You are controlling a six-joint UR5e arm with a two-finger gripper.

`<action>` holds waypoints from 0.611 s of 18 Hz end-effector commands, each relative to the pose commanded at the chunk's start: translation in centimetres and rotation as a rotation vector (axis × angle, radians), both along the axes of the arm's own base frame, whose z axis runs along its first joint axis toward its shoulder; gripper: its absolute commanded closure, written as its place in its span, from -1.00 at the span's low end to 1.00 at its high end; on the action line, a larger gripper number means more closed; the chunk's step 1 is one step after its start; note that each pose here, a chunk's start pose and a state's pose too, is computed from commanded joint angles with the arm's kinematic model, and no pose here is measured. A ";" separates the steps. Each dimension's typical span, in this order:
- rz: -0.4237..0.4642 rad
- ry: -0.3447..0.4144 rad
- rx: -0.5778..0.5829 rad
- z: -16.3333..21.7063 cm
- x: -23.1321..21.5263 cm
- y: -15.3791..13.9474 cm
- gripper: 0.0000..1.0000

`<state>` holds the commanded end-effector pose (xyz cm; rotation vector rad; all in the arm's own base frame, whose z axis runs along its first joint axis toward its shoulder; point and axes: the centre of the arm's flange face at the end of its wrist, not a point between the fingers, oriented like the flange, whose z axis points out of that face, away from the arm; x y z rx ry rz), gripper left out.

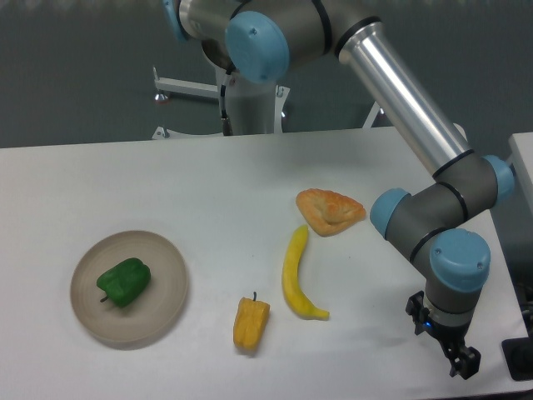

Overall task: Pick up the green pepper from the plate
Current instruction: 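Move the open gripper away from the table edge toward the plate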

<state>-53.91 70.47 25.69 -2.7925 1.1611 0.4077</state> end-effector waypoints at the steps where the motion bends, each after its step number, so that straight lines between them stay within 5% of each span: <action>1: 0.000 -0.001 -0.001 -0.1 0.0 0.0 -1.00; 11: 0.012 -0.046 -0.014 0.8 3.0 -1.2 -1.00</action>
